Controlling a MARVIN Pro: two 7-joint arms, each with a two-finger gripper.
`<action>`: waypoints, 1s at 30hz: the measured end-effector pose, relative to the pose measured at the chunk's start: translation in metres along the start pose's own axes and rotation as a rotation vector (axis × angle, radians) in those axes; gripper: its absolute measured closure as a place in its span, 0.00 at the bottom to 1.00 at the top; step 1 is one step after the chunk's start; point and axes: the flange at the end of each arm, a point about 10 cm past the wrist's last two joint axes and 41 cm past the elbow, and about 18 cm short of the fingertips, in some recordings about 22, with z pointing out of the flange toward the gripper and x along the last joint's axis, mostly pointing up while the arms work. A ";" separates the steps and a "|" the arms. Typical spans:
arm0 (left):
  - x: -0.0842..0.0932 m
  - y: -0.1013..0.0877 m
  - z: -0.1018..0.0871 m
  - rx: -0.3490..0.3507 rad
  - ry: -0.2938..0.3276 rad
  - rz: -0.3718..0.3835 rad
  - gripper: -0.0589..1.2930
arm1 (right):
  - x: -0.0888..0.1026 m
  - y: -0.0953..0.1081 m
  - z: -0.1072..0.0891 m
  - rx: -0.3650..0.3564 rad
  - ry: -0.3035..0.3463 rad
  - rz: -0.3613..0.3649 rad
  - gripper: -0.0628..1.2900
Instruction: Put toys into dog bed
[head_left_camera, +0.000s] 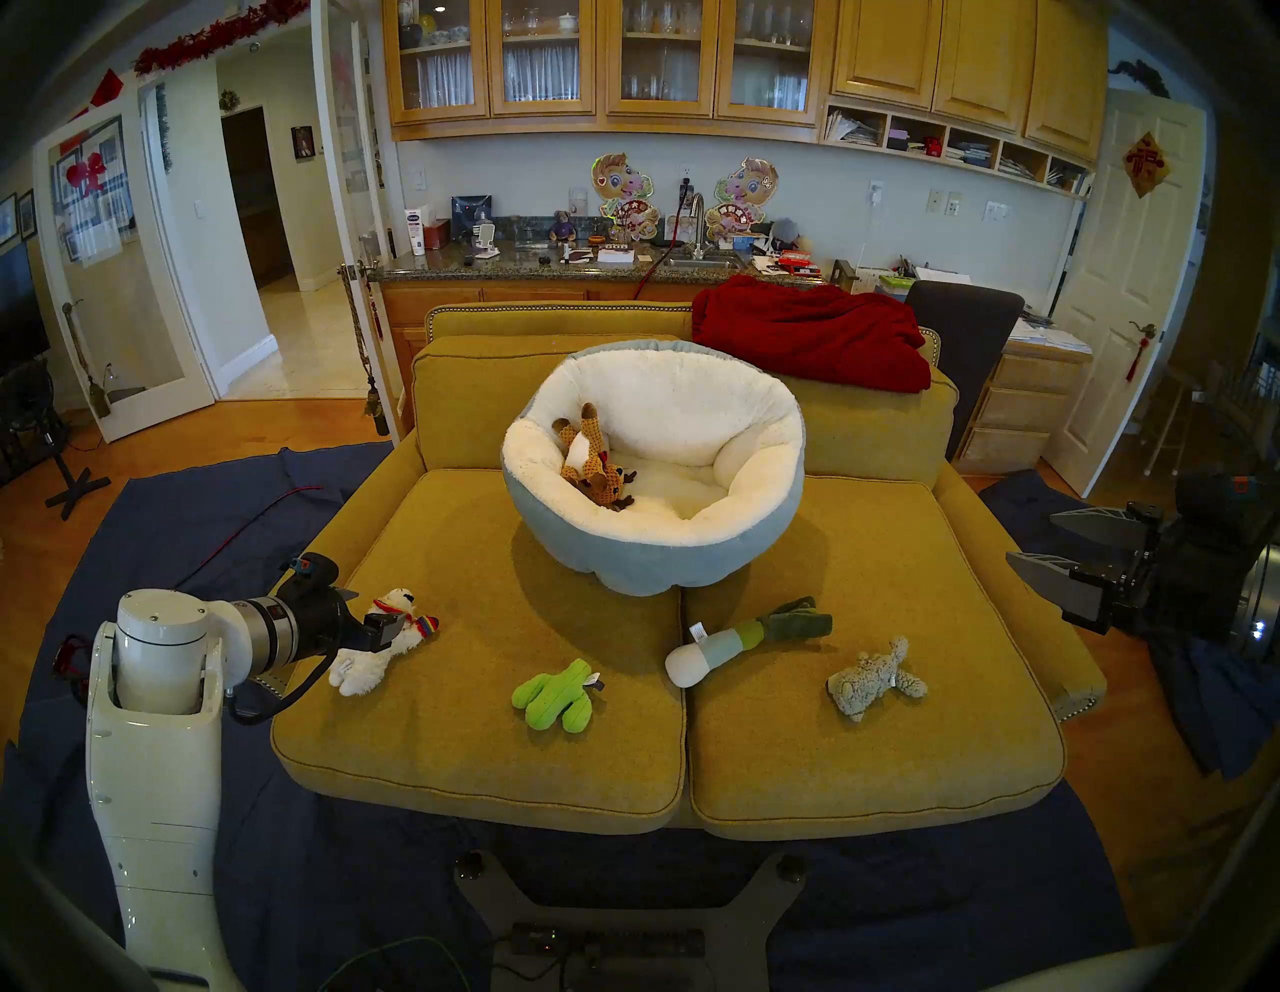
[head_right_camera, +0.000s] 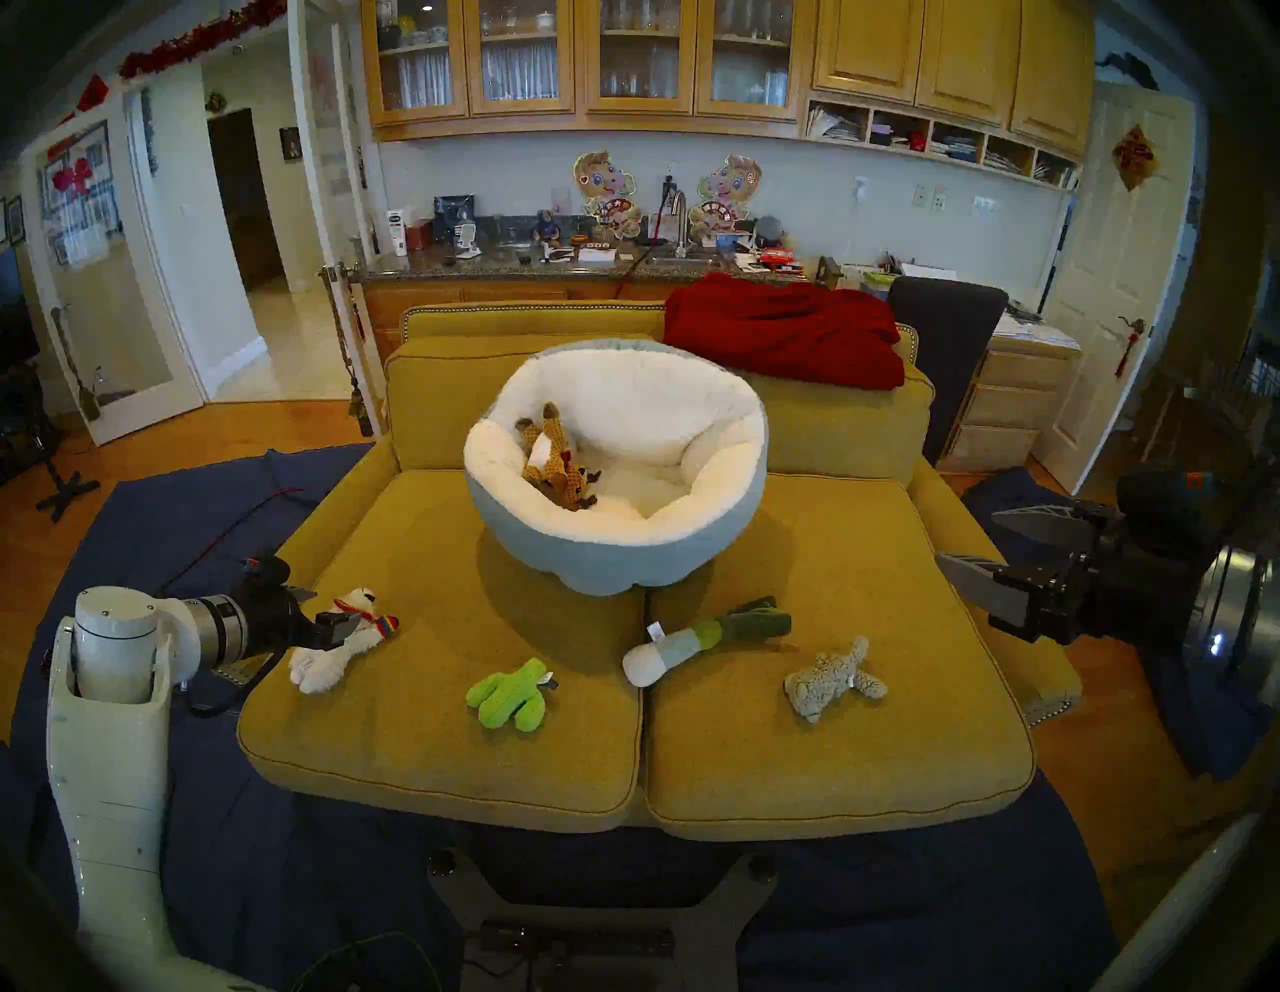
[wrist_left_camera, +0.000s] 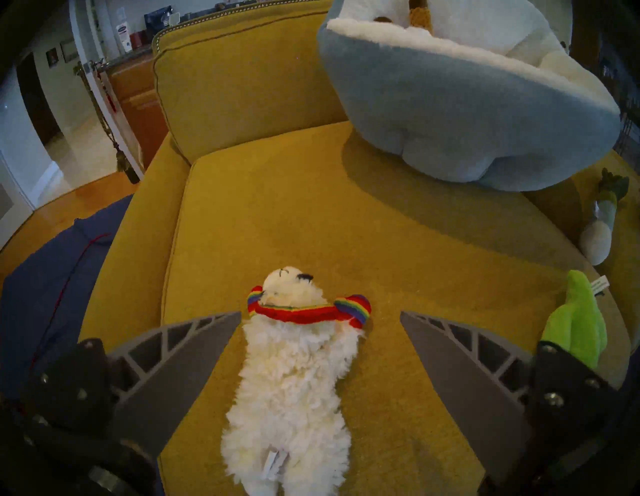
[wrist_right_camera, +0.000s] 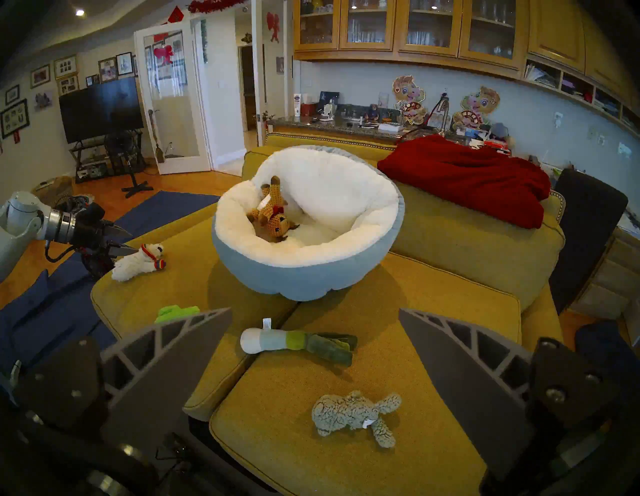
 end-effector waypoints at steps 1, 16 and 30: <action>-0.002 -0.002 0.002 0.002 -0.004 -0.004 0.04 | 0.000 0.000 0.000 0.000 0.000 0.000 0.02; -0.010 -0.014 0.014 0.003 -0.021 -0.020 0.04 | 0.000 0.000 0.000 0.000 0.000 0.000 0.02; -0.021 -0.008 0.032 -0.030 -0.069 -0.009 0.04 | 0.000 0.000 0.000 0.000 0.000 0.000 0.02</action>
